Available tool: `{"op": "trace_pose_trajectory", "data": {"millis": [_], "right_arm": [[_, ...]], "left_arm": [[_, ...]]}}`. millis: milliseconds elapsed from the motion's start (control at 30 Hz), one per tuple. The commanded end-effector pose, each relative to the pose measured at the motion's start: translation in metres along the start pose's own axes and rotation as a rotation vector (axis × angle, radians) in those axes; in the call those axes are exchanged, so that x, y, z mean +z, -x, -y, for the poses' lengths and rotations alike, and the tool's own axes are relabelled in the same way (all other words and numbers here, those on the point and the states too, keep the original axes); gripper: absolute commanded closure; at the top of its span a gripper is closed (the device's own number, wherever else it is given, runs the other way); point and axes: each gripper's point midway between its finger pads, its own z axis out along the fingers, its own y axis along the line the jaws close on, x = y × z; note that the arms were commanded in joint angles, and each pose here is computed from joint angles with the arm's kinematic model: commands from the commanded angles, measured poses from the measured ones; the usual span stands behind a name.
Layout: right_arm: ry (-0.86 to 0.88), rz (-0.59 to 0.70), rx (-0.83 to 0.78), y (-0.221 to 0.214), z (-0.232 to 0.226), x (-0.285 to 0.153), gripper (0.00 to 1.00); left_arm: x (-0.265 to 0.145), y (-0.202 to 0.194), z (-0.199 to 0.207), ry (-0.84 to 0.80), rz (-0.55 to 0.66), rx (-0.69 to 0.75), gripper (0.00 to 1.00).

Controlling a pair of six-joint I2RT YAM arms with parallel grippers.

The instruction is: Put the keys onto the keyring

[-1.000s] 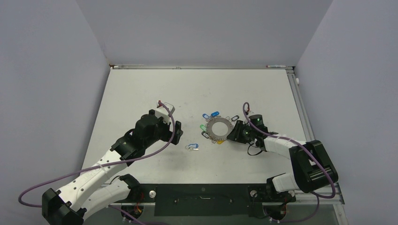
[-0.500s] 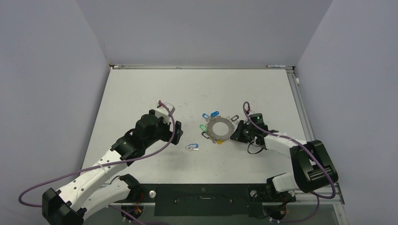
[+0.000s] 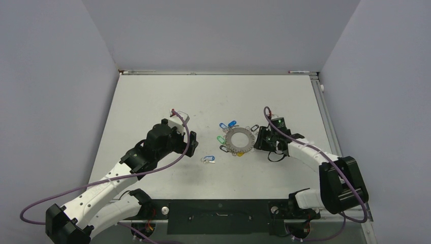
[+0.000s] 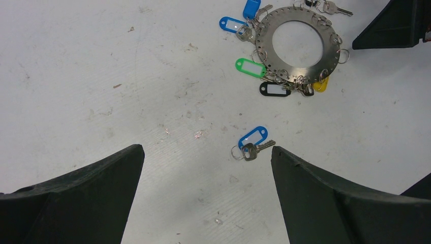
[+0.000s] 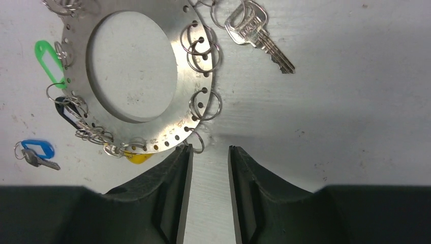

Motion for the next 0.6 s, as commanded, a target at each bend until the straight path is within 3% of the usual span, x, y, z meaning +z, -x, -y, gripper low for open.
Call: {"op": "trace_pose_trajectory", "data": {"millis": [0, 300, 567], "right_arm": [[0.001, 0.110, -0.072, 0.037, -0.024, -0.022, 0.66], [0.110, 0.155, -0.198, 0.059, -0.119, 0.004, 0.64], [0.143, 0.081, -0.281, 0.038, -0.174, 0.050, 0.64]], "left_arm": [[-0.004, 0.016, 0.001, -0.006, 0.039, -0.005, 0.06], [-0.005, 0.018, 0.000, -0.004, 0.042, -0.010, 0.06], [-0.007, 0.018, -0.003, 0.006, 0.050, -0.012, 0.06]]}}
